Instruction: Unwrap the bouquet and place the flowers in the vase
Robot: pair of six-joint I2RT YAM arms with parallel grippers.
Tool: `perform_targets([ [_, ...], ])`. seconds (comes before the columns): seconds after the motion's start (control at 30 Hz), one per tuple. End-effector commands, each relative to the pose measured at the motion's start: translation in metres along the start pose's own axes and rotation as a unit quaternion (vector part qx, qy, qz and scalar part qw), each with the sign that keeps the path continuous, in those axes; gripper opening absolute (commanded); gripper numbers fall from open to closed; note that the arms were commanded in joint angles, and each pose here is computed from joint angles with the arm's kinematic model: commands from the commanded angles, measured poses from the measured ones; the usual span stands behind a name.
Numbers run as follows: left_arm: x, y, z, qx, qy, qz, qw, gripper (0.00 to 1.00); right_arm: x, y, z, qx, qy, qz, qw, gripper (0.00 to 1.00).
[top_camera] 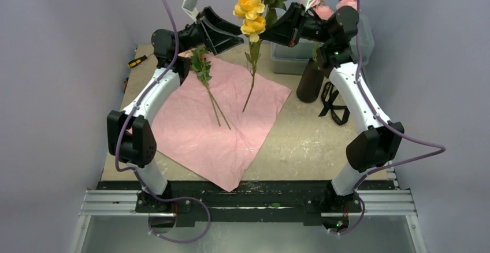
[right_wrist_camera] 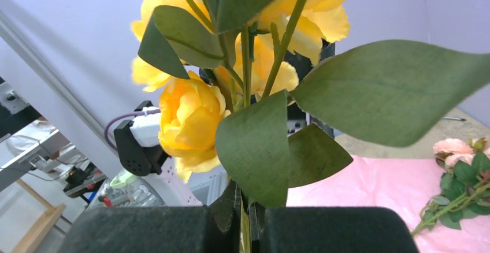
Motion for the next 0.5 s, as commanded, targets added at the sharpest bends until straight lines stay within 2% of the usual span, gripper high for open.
perform_targets([
  [0.0,0.014,-0.025,-0.026,-0.054,0.011,-0.065,0.996,0.75,0.019,-0.02,-0.021,-0.015,-0.05,0.015,0.999,0.0],
  [0.27,0.041,-0.045,-0.025,-0.068,0.022,-0.146,0.987,0.82,0.019,-0.068,-0.042,-0.037,-0.083,0.108,0.99,0.0],
  [0.47,0.053,-0.049,-0.017,-0.065,0.018,-0.162,0.984,0.83,0.025,-0.126,-0.058,-0.054,-0.113,0.203,0.971,0.0],
])
Point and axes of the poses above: each gripper's point midway between its finger pads, its own y axis out along the fingers, its own x axis along the line the jaws close on, z = x × y, the point moved 8 cm from there along -y, back along the fingers, and after that the axes turned 9 degrees about -y, right-handed, at the moved point
